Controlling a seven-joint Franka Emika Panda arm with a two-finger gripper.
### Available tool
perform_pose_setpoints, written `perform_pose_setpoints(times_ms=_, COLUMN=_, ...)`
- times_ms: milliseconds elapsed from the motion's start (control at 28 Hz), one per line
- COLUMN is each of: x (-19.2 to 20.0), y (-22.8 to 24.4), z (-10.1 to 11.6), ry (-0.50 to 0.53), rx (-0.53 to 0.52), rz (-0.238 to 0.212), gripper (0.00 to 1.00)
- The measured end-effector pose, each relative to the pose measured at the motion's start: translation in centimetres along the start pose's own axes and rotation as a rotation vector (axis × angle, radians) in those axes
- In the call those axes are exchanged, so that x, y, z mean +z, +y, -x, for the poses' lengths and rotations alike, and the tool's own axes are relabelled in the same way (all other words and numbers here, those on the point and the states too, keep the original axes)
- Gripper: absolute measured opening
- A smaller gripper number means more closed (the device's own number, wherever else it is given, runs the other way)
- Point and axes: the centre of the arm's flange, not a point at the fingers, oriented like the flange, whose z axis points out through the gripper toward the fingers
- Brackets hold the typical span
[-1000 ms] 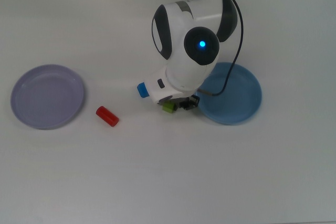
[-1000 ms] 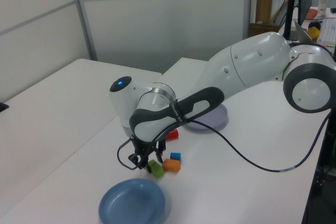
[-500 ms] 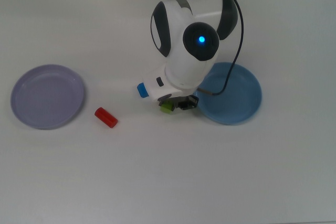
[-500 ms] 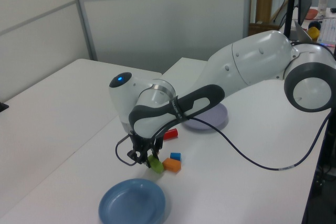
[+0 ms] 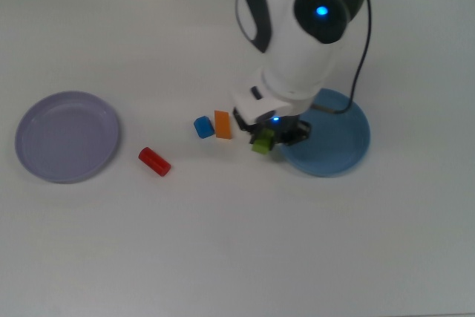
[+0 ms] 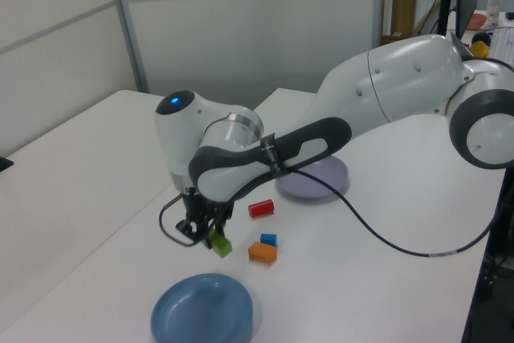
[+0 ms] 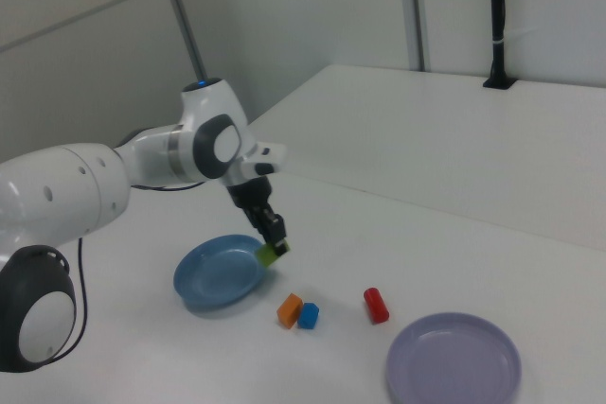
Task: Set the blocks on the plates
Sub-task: 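Carry the green block over the light blue plate and release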
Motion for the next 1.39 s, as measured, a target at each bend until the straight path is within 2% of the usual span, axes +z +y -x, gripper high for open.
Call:
perform_pose_setpoints(times_ms=179, x=-0.5, y=-4.3, z=2.8, ry=0.004, rx=-0.064, rz=-0.003, gripper=0.34)
perform_pose_setpoints(times_ms=357, x=-0.4, y=-6.7, z=4.6, ry=0.003, rx=-0.105, rz=-0.003, gripper=0.34)
perform_pose_setpoints(times_ms=500, x=0.2, y=-7.6, z=5.3, ry=-0.005, rx=-0.121, rz=0.003, gripper=0.34)
perform_pose_setpoints(times_ms=750, x=3.5, y=-8.9, z=6.6, ry=-0.024, rx=-0.170, rz=0.057, gripper=0.34)
perform_pose_setpoints(times_ms=1000, x=4.2, y=-9.7, z=7.4, ry=-0.032, rx=-0.188, rz=0.065, gripper=0.34)
perform_pose_setpoints(times_ms=1107, x=4.2, y=-9.7, z=7.3, ry=-0.031, rx=-0.188, rz=0.066, gripper=0.41)
perform_pose_setpoints(times_ms=1143, x=4.1, y=-9.7, z=7.3, ry=-0.030, rx=-0.187, rz=0.065, gripper=0.48)
perform_pose_setpoints(times_ms=1214, x=3.9, y=-9.6, z=7.2, ry=-0.026, rx=-0.184, rz=0.064, gripper=0.54)
perform_pose_setpoints(times_ms=1250, x=3.7, y=-9.5, z=7.0, ry=-0.023, rx=-0.182, rz=0.063, gripper=0.61)
perform_pose_setpoints(times_ms=1393, x=1.9, y=-8.6, z=6.3, ry=0.000, rx=-0.164, rz=0.056, gripper=0.77)
